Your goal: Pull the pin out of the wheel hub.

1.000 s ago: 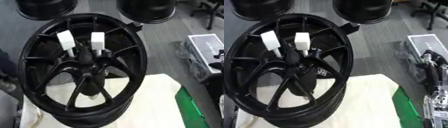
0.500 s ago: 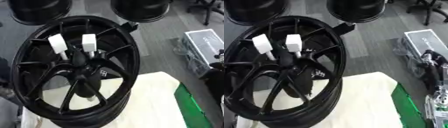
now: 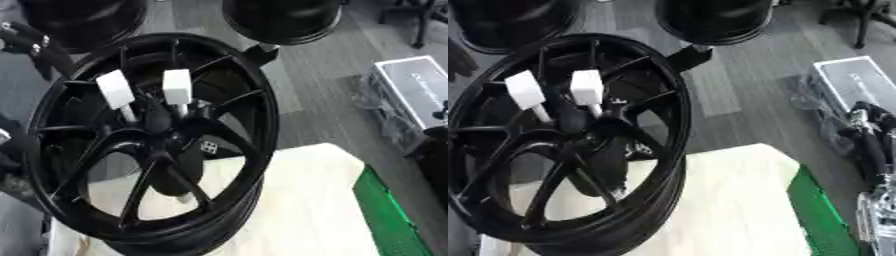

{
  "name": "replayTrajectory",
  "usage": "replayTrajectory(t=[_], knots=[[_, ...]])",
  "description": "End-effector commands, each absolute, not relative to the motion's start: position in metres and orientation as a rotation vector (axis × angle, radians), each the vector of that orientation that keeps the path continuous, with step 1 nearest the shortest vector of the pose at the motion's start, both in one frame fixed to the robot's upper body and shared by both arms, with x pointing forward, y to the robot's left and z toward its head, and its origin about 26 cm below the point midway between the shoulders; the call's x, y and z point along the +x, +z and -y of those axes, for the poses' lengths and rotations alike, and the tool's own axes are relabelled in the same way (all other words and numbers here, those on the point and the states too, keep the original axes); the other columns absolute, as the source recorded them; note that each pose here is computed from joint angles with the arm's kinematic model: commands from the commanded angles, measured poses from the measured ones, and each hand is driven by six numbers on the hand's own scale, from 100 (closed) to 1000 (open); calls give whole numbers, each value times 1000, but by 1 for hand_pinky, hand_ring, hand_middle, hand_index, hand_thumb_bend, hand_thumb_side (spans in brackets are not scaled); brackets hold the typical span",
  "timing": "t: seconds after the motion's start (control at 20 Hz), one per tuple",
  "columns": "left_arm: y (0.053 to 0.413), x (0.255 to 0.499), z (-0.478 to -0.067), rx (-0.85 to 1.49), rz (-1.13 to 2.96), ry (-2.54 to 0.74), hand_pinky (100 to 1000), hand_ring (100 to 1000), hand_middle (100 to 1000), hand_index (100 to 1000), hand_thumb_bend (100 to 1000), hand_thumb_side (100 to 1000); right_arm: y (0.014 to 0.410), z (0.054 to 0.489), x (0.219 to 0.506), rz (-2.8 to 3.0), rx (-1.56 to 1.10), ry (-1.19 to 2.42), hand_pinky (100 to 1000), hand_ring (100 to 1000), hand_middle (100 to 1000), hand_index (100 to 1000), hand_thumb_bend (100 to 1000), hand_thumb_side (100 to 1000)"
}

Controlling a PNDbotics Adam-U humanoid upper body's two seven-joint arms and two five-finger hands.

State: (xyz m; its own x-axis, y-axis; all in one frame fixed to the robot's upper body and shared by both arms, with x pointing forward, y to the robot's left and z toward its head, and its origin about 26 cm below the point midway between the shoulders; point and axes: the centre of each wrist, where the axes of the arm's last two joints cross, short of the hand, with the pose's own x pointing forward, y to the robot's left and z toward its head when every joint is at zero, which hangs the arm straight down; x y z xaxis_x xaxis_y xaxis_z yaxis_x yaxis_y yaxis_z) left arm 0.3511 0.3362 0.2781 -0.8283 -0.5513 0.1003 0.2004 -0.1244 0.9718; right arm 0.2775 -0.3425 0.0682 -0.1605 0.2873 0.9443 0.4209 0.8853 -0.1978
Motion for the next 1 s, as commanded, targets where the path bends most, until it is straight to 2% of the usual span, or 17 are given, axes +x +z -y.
replayTrajectory(t=[0.05, 0.4, 0.45, 0.7, 0.9, 1.0], knots=[[283, 356, -334, 434, 1589, -2168, 655, 597, 736, 791, 677, 336, 76, 347, 278, 1778, -560, -94, 668, 507, 619, 763, 100, 673], [278, 362, -335, 455, 1587, -2196, 655, 597, 736, 791, 677, 336, 76, 347, 278, 1778, -558, -92, 668, 507, 619, 763, 100, 673], [280, 362, -331, 458, 1598, -2214, 676, 571, 781, 815, 585, 210, 76, 346, 278, 1778, -554, -88, 668, 507, 619, 763, 100, 679], [295, 372, -310, 525, 1614, -2364, 696, 560, 814, 839, 562, 175, 75, 345, 279, 1775, -544, -81, 668, 507, 619, 762, 100, 686], [290, 382, -308, 541, 1594, -2431, 702, 543, 802, 824, 488, 106, 77, 343, 281, 1782, -535, -73, 668, 507, 619, 763, 100, 688], [287, 387, -310, 539, 1575, -2461, 701, 532, 788, 811, 454, 100, 77, 342, 281, 1784, -531, -71, 668, 507, 619, 763, 100, 691]])
